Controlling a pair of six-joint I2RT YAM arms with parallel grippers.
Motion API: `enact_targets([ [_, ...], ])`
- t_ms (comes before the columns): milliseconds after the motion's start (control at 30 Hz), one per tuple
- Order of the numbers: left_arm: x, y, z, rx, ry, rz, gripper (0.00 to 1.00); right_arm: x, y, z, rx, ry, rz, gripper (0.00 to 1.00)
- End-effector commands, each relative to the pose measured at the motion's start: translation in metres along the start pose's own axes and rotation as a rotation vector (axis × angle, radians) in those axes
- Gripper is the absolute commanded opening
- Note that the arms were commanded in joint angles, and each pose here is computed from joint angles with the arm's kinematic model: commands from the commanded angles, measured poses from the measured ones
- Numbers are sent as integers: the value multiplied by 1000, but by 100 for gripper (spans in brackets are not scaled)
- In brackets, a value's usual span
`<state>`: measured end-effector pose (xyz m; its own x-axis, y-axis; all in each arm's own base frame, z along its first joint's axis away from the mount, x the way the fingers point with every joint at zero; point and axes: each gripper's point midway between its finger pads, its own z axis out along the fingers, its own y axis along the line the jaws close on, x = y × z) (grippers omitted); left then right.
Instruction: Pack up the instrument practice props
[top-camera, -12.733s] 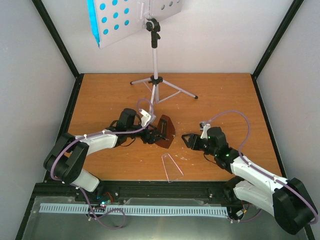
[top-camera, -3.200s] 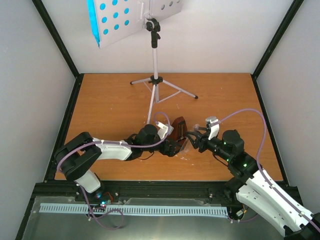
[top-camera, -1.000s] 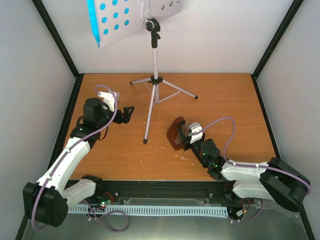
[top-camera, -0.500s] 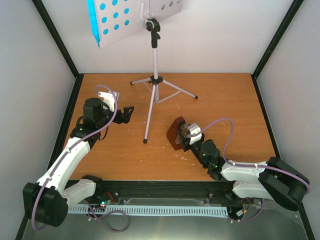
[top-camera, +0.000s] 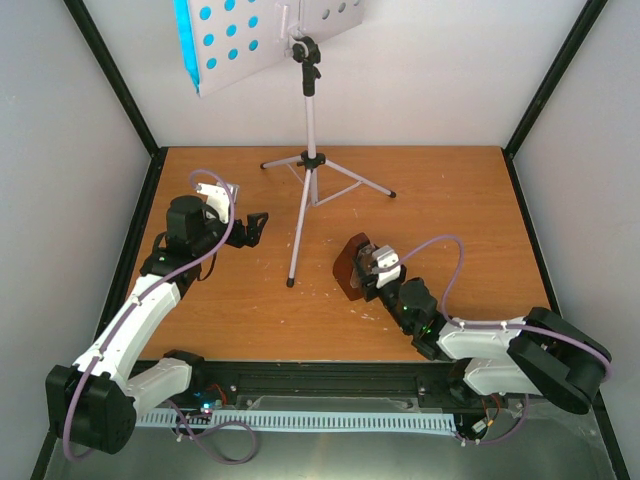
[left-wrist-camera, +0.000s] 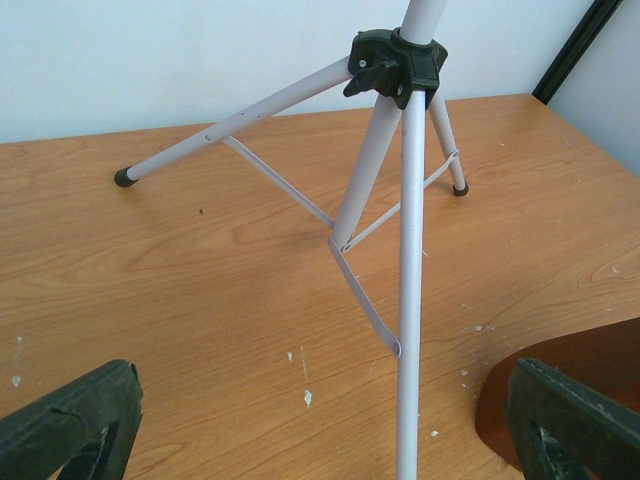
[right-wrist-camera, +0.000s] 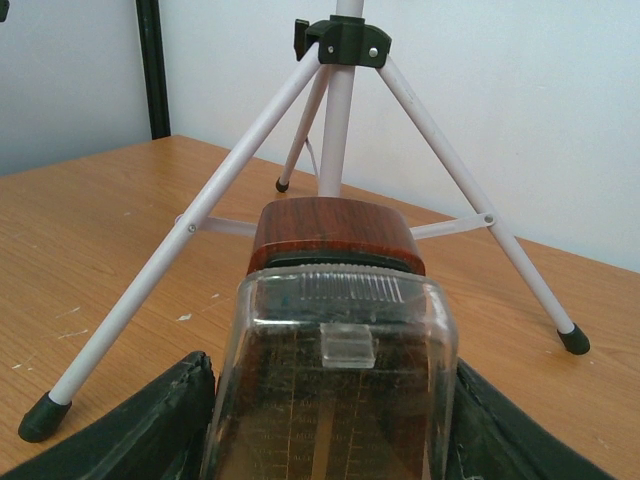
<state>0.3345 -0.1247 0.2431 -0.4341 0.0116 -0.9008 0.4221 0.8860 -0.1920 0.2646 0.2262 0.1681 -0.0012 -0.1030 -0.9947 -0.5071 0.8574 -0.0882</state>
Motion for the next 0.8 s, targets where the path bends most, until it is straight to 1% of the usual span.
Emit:
enact_targets([
  [0, -6, 0, -4, -4, -20, 27, 99, 36, 7, -1, -24, 133, -28, 56],
  [100, -6, 0, -4, -4, -21, 26, 100, 37, 6, 1, -16, 140, -26, 59],
  [200, -5, 0, -4, -3, -20, 27, 100, 38, 0, 2, 24, 152, -22, 65],
  [267, -5, 0, -4, -3, -18, 25, 99, 36, -4, 2, 43, 148, -17, 74],
  [400, -3, 6, -3, -33, -9, 31, 99, 24, -7, -2, 52, 122, 5, 98],
  [433, -2, 8, -3, -47, -9, 35, 99, 20, -8, -5, 51, 112, 13, 100],
  [533, -5, 10, -7, -63, -25, 45, 100, 3, -9, -14, 30, 79, 37, 100],
  [567, -7, 7, -8, -47, -33, 52, 100, -8, -10, -20, 21, 49, 52, 100],
  [667, -8, -6, -11, 21, -43, 59, 100, -27, -16, -34, 20, 14, 93, 100],
  [767, -19, -20, -12, 89, -79, -2, 100, -56, -34, -52, 72, -56, 160, 100],
])
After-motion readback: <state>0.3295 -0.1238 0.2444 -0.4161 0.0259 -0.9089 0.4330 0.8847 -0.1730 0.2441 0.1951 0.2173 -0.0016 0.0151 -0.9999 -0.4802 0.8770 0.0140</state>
